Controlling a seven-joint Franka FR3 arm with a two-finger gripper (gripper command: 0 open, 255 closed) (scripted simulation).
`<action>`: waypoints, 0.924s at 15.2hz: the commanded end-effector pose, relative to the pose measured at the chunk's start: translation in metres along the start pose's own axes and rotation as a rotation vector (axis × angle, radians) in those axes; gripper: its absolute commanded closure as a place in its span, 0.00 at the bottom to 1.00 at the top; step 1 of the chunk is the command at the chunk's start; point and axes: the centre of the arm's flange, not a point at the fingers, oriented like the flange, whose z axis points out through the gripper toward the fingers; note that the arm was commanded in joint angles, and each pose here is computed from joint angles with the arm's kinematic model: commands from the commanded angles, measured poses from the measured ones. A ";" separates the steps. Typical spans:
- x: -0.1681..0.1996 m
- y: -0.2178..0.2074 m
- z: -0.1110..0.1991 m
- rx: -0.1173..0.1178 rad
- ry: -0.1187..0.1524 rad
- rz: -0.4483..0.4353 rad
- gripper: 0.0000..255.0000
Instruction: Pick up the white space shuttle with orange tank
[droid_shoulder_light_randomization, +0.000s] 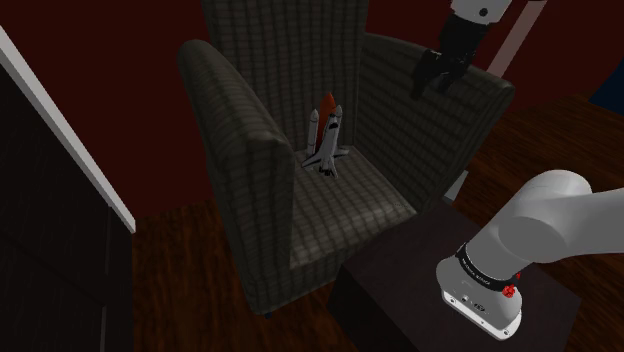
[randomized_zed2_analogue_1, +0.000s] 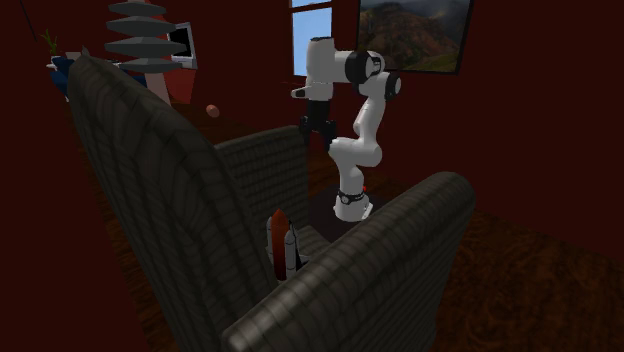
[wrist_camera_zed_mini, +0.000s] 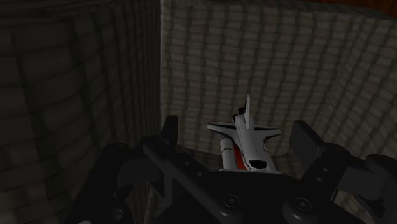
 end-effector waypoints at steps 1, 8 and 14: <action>0.000 0.000 0.000 0.000 0.000 0.000 0.00; 0.072 -0.041 0.050 -0.038 -0.018 0.017 0.00; 0.134 -0.075 0.094 -0.071 -0.034 0.031 0.00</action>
